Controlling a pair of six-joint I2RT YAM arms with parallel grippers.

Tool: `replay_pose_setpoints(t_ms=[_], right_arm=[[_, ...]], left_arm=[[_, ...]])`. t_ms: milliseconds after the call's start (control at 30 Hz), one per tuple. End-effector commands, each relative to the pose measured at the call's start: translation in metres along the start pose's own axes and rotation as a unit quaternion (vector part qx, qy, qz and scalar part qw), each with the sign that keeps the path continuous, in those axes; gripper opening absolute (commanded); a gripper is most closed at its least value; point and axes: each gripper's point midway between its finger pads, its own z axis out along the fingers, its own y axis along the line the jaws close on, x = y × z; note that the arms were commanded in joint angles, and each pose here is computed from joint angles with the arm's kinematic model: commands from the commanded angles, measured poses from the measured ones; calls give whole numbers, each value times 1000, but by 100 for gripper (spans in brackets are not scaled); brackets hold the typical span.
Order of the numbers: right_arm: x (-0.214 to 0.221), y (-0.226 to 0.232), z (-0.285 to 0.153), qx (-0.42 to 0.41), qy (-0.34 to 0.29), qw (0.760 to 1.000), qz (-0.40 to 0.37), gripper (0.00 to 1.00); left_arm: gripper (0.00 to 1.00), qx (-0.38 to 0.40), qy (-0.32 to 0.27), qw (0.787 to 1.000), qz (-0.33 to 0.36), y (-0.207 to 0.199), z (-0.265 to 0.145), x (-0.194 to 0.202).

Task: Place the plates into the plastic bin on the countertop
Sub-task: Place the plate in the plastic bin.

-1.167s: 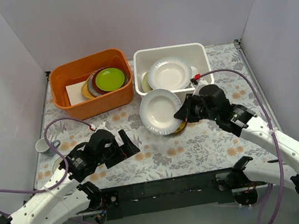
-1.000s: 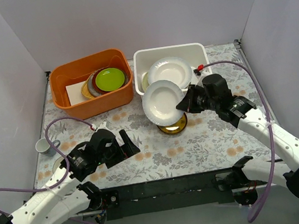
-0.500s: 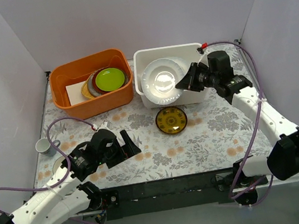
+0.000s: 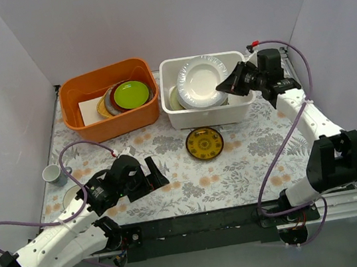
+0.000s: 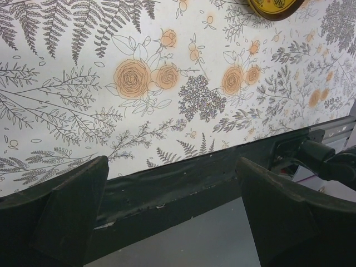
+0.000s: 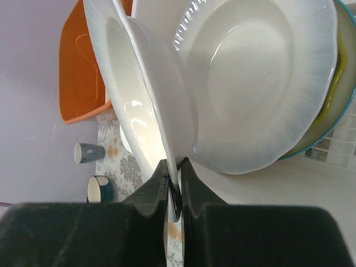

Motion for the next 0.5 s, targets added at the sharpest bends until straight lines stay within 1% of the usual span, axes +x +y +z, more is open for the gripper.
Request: replay_pose_setpoints(t_ms=[0, 167, 467], right_arm=[[-43, 36, -7, -75, -54, 995, -32, 1], [-52, 23, 3, -71, -59, 995, -22, 1], [-50, 1, 27, -62, -45, 997, 2, 1]], left_arm=[[98, 7, 4, 1000, 4, 0, 2, 3], [98, 15, 1, 1000, 4, -3, 1, 3], [98, 14, 0, 1000, 1, -1, 1, 3]])
